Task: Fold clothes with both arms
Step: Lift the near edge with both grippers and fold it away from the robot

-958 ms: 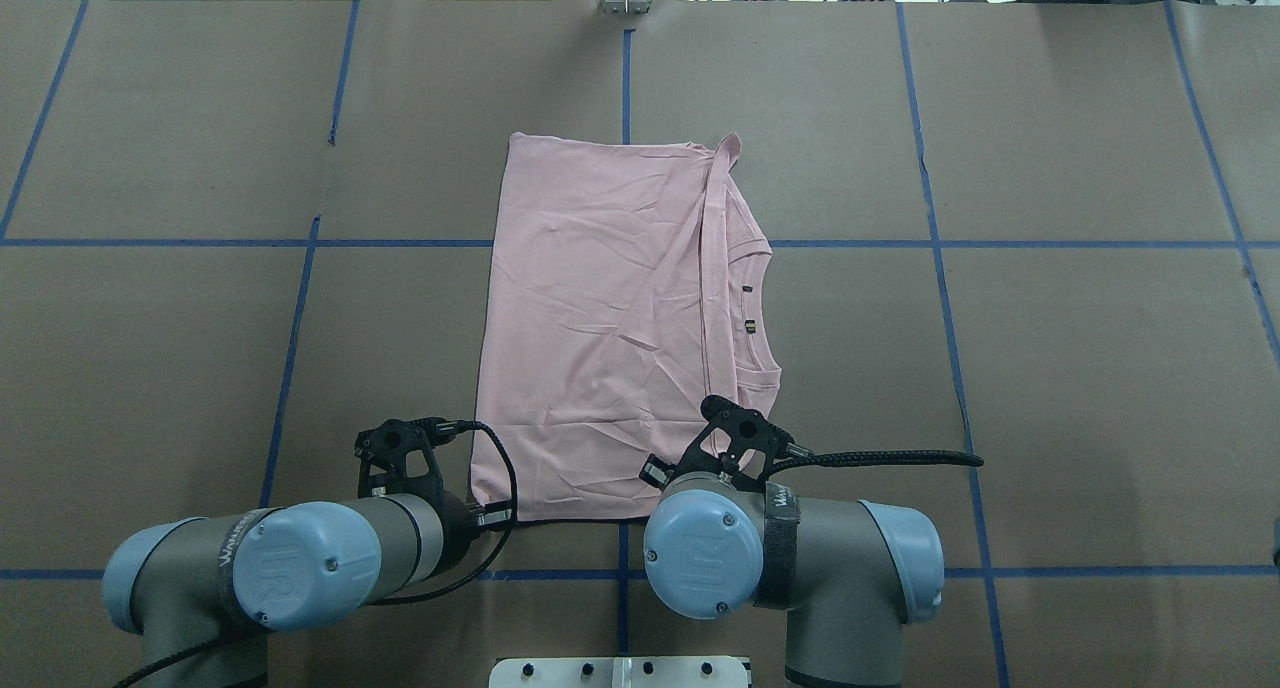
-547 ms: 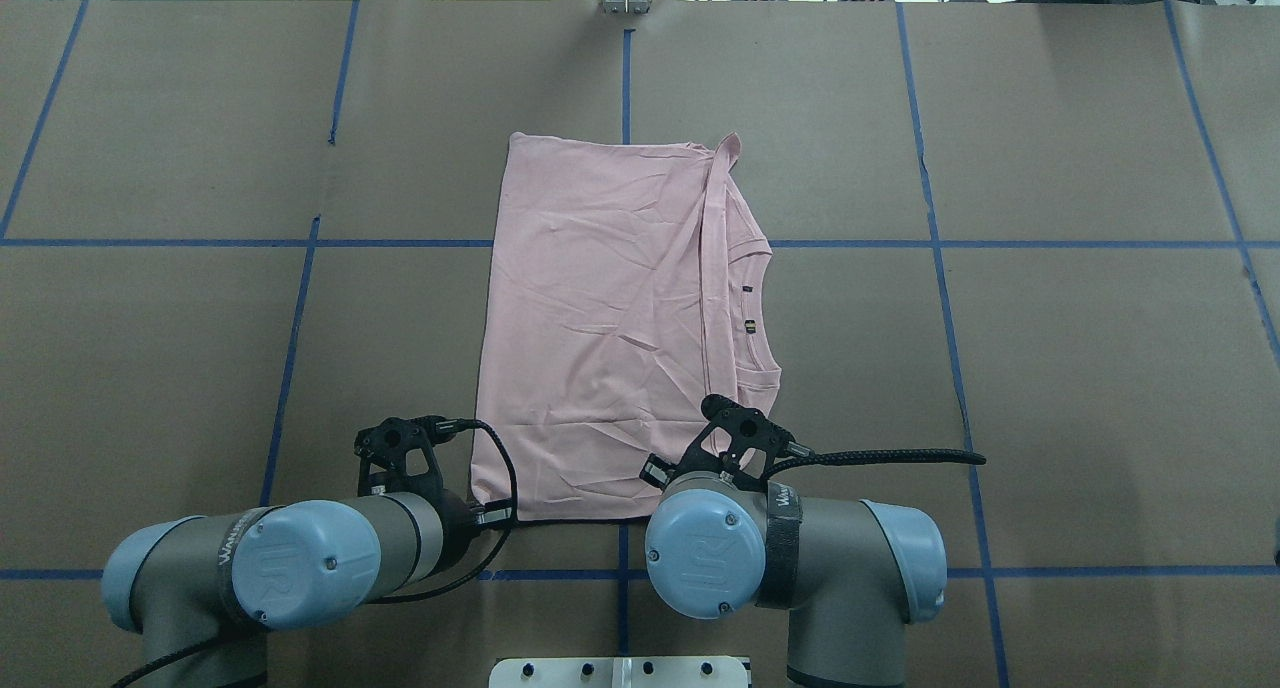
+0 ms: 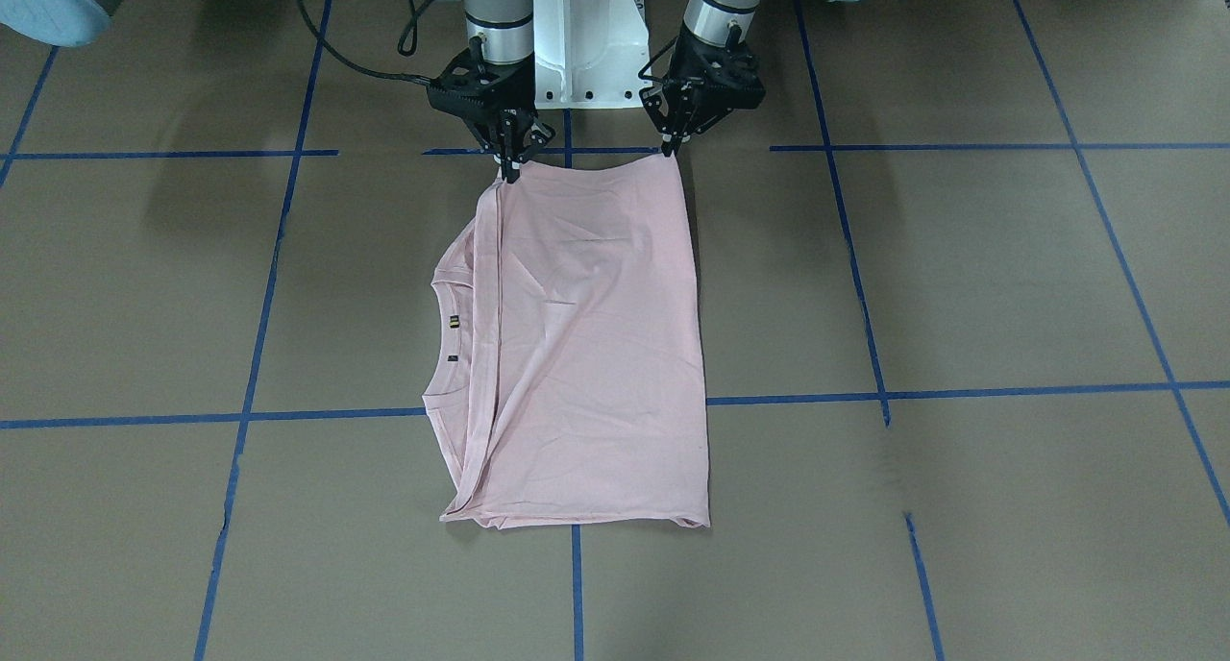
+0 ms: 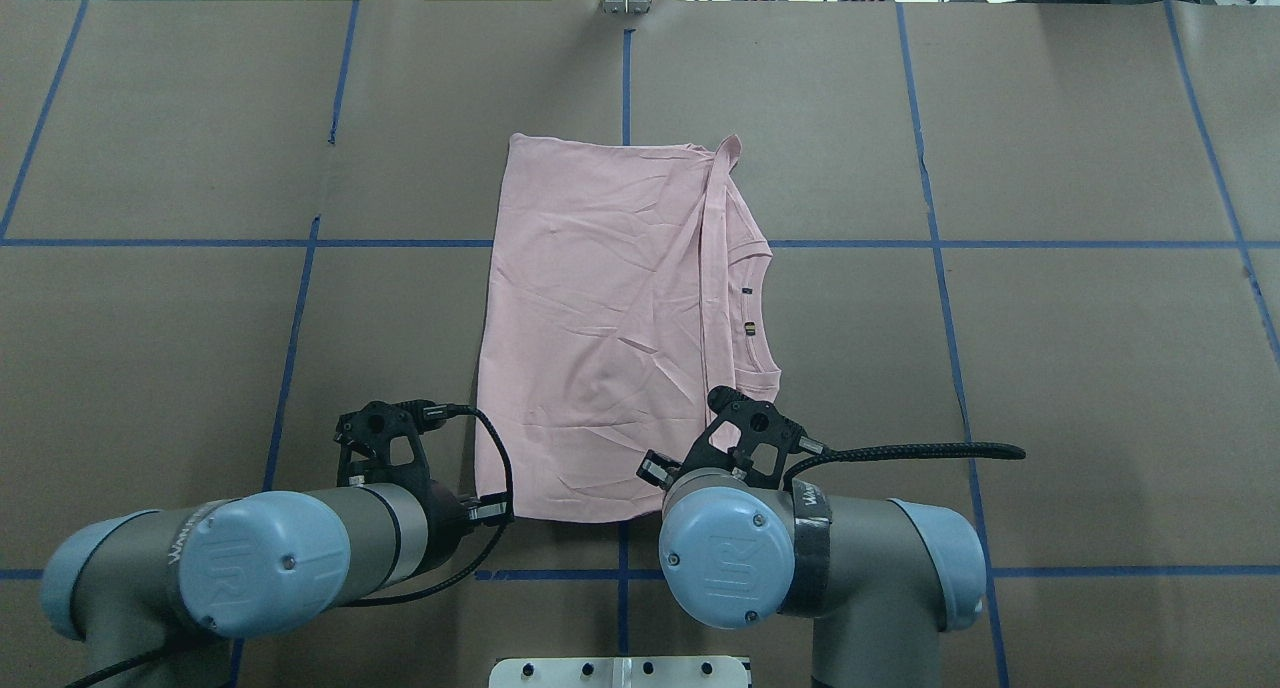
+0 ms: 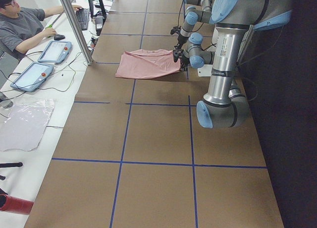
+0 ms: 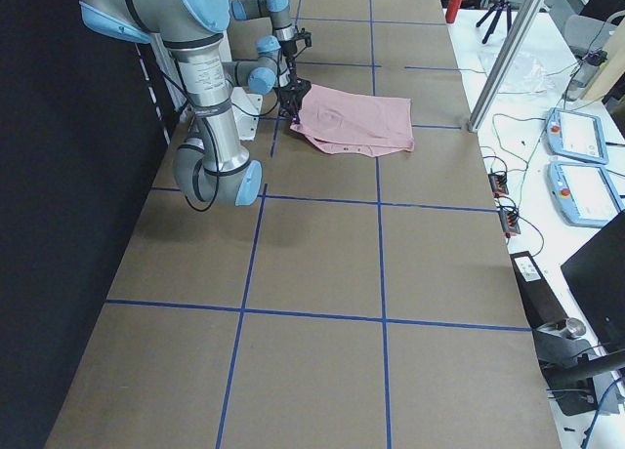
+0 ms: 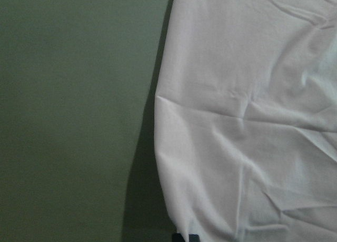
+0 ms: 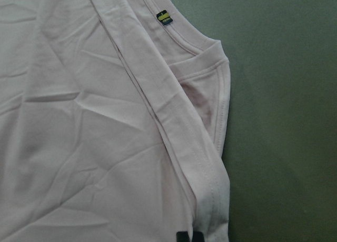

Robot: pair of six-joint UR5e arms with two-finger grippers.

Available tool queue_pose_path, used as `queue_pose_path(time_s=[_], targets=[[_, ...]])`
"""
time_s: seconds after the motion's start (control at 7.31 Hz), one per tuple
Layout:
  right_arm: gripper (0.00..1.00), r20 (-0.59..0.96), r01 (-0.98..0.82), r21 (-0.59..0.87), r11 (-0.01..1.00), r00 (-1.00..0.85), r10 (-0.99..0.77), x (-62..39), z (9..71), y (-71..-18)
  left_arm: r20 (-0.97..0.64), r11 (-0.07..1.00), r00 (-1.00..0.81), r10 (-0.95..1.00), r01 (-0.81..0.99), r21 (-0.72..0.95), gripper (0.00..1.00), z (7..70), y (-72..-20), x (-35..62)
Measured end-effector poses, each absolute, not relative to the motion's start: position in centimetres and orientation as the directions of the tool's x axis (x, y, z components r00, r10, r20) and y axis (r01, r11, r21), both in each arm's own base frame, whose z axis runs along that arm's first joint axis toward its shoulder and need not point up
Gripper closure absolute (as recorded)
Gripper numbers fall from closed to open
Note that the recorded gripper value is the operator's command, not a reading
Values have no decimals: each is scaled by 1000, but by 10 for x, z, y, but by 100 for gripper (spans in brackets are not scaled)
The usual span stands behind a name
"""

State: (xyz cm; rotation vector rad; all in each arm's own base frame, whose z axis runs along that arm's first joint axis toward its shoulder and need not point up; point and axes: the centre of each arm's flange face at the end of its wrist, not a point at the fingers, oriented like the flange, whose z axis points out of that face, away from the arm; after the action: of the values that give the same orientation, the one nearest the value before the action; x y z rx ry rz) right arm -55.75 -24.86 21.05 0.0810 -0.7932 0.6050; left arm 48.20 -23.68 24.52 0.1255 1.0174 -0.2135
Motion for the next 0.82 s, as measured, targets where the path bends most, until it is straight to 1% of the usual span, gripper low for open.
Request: queue_pose_path(time_s=[0.41,0.55,0.82], targets=[[100,699,-512,-176,841,537,473,-471,155,-225,-867,986,487,-105,166,-26,100,173,-212,399],[100,702,-501,-186,845,534,471,-454,146,-219,-870,987,481,-103,156,-31,100,158,-208,383],[100,699,-495,-189,848,539,470,-449,144,-216,-863,986,494,-108,166,-28,100,153,-214,381]])
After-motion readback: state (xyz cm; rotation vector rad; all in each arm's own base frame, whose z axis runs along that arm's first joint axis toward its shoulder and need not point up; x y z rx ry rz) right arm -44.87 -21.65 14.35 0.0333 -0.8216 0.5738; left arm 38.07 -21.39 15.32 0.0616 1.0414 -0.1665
